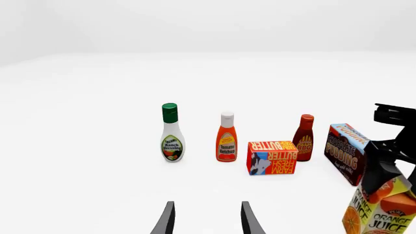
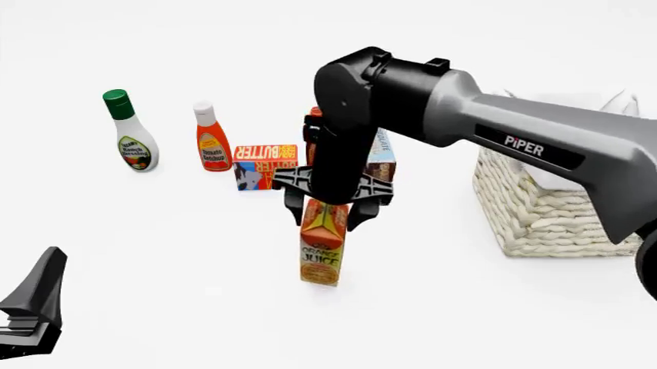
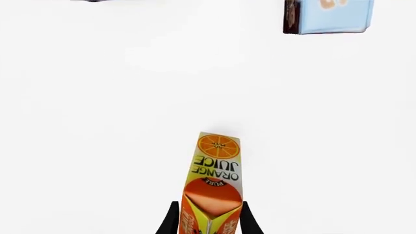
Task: Pick the orange juice and place it in the basket.
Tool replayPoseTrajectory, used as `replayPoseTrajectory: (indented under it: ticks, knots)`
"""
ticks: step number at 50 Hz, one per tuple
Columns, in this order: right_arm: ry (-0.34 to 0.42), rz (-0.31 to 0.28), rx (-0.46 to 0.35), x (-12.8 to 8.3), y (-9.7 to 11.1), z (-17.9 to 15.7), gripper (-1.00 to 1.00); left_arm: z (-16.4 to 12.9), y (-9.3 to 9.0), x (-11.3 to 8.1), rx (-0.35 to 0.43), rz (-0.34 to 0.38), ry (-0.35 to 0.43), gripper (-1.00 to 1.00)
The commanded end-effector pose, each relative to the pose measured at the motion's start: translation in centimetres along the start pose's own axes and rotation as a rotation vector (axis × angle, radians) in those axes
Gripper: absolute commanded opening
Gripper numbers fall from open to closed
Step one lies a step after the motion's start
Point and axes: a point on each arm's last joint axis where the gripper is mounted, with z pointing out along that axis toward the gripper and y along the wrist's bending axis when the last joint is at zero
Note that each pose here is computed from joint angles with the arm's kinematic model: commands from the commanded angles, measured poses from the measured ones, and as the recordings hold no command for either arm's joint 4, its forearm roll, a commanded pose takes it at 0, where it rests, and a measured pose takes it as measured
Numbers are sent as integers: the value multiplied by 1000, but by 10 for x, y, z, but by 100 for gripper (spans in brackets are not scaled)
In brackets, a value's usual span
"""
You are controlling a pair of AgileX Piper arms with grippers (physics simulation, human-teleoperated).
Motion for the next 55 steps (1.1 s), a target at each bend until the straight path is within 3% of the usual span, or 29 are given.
replayPoseTrajectory:
  ticks: [1,7,18,22,24,37,42,55]
  knots:
    - [-33,-11,-44,8,6,-21,-100,0,0,0,0,0,0,100]
    - [-57,-47,-76,11,13,-33,-100,0,0,0,0,0,0,100]
    - [-60,-87,-71,13,5,-38,-100,0,0,0,0,0,0,100]
    - [-57,-135,-39,-5,-15,-31,-100,0,0,0,0,0,0,100]
    - [-64,-140,-50,-1,-10,-35,-100,0,0,0,0,0,0,100]
    - [-46,-287,-10,-10,-34,-29,-100,0,0,0,0,0,0,100]
    - [-55,-339,-19,-5,-30,-34,-100,0,0,0,0,0,0,100]
    - [-92,-369,-27,-9,-46,-51,-100,0,0,0,0,0,0,100]
